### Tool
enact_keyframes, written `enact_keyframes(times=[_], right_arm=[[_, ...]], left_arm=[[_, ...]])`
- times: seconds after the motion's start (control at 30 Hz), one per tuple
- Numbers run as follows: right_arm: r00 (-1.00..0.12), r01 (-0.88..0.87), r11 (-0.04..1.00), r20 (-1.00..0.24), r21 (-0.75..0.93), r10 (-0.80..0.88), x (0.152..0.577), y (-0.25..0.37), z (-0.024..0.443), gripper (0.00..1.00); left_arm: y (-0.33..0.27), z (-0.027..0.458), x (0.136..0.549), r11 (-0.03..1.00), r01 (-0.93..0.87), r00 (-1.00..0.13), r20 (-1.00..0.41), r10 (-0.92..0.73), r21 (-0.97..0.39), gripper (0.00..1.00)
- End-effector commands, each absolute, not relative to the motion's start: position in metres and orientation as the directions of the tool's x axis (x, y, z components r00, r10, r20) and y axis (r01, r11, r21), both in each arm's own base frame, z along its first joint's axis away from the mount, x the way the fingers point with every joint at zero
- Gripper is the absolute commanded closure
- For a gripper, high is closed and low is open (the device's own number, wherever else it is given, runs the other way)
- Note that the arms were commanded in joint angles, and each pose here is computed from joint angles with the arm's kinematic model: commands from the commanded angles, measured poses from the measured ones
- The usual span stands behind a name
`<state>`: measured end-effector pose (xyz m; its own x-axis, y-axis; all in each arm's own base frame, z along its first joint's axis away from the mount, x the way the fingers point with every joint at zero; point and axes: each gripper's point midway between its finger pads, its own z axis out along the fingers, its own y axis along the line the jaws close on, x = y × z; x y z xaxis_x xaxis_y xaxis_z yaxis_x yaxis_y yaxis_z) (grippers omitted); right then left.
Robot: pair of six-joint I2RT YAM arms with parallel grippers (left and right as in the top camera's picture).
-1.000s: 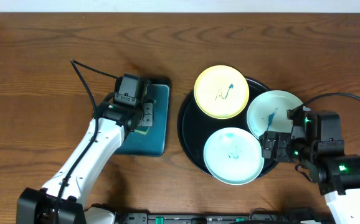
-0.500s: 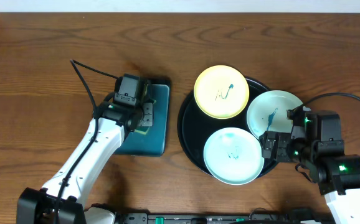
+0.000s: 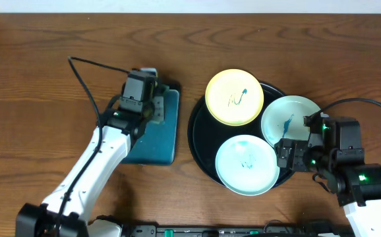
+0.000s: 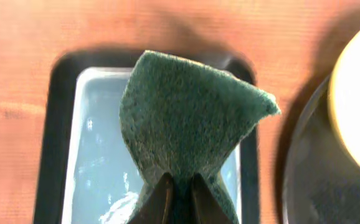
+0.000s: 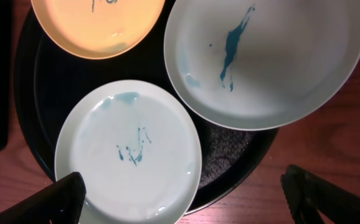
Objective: Clean dirty plates on tray and stack at the side
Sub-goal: 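Lift the sponge with the left gripper and carry it toward the plates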
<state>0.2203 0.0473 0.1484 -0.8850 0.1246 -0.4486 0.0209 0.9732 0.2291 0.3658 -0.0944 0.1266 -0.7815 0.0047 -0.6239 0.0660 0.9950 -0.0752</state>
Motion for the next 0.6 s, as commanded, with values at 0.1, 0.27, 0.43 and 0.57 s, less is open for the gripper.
enact_keyframes(times=[0.1,0.27,0.43,0.57], right_arm=[[-0.876,0.003,0.973,-0.468,0.233,0.115,0.224,0.049,0.157,0.01],[-0.876,0.003,0.973,-0.468,0.233,0.115,0.224,0.049,0.157,0.01],[-0.877,0.003,0.972,-0.468,0.233,0.115,0.224,0.049,0.157,0.01],[-0.877,0.003,0.972,-0.468,0.233,0.115,0.224,0.049,0.157,0.01]], left_arm=[[-0.094,0.219,0.38,0.99,0.098,-0.555,-0.831,-0.034,-0.106,0.93],[-0.091,0.264,0.372,0.985,0.113,-0.442,-0.895,-0.068,-0.13,0.93],[-0.088,0.289,0.361,0.982,0.122,-0.381,-0.92,-0.085,-0.142,0.93],[-0.087,0.298,0.357,0.981,0.126,-0.357,-0.929,-0.093,-0.146,0.92]])
